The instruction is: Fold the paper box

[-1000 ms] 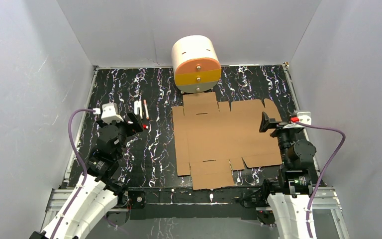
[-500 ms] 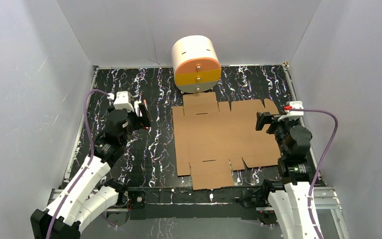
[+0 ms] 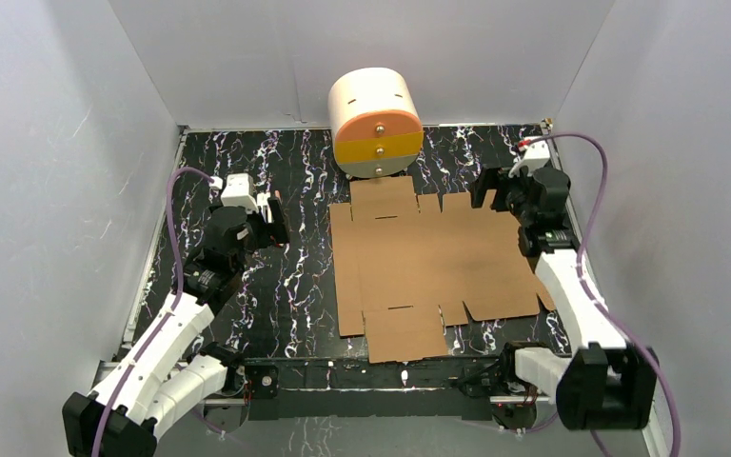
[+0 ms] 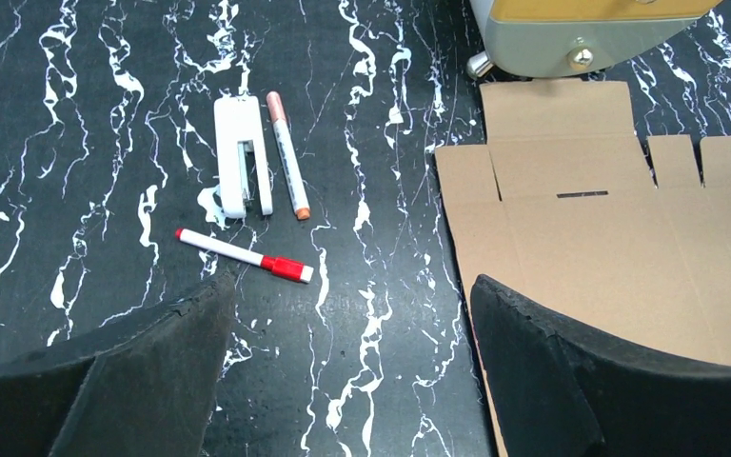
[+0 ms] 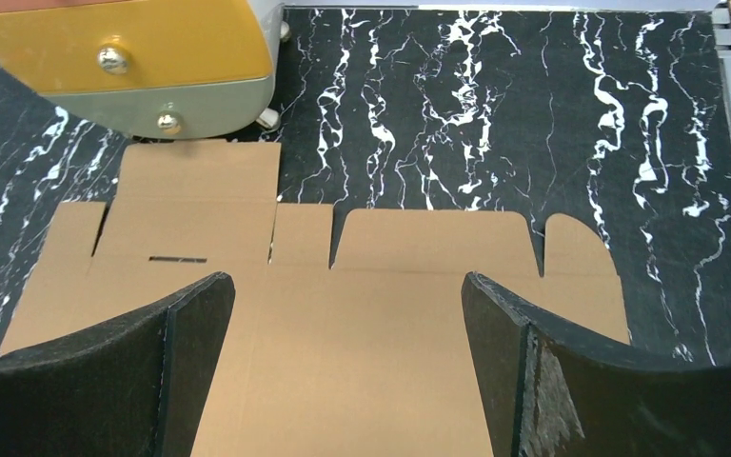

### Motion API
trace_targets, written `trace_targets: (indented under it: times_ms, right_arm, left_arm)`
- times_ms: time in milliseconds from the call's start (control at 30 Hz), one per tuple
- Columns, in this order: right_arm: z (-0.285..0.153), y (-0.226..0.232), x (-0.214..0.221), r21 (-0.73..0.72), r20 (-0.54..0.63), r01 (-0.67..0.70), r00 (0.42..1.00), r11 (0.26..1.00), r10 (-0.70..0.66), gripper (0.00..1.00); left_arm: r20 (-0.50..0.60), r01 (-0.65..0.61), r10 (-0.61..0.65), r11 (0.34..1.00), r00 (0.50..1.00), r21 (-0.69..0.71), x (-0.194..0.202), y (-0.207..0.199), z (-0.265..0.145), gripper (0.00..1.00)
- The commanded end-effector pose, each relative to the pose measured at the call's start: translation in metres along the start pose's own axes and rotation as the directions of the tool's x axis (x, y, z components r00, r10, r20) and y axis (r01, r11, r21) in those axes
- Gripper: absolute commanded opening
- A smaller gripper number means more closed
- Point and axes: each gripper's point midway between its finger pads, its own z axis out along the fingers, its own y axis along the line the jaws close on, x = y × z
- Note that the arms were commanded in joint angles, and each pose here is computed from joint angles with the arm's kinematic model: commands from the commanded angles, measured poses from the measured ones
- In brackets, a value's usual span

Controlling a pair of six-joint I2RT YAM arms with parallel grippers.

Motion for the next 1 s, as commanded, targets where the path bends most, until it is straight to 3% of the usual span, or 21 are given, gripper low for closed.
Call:
trace_targets:
  times_ms: [0,333,600,967]
  right_arm:
    - [0.033,-0.001,-0.059,-0.014,0.158,0.045,0.987,0.999,-0.042,0.98]
    - [0.119,-0.029,-0.053,0.031,0.140,0.110,0.984,0.993,-0.114,0.99]
    - [0.208,-0.031,-0.045,-0.059,0.140,0.123,0.984,0.991,-0.114,0.99]
    - [0.286,0.003,-0.037,-0.131,0.149,0.191,0.974,0.973,-0.171,0.99]
  left_arm:
    - [-0.010,0.025,-0.025,1.000,1.000,0.017,0.006,0.001,0.002,0.91]
    - [-0.068,0.037,-0.035,0.999,0.997,0.028,0.023,-0.001,0.005,0.90]
    - [-0.094,0.019,-0.020,1.000,0.995,-0.002,0.030,0.006,0.010,0.90]
    - [-0.117,0.021,-0.019,1.000,0.993,0.015,0.034,0.004,0.015,0.90]
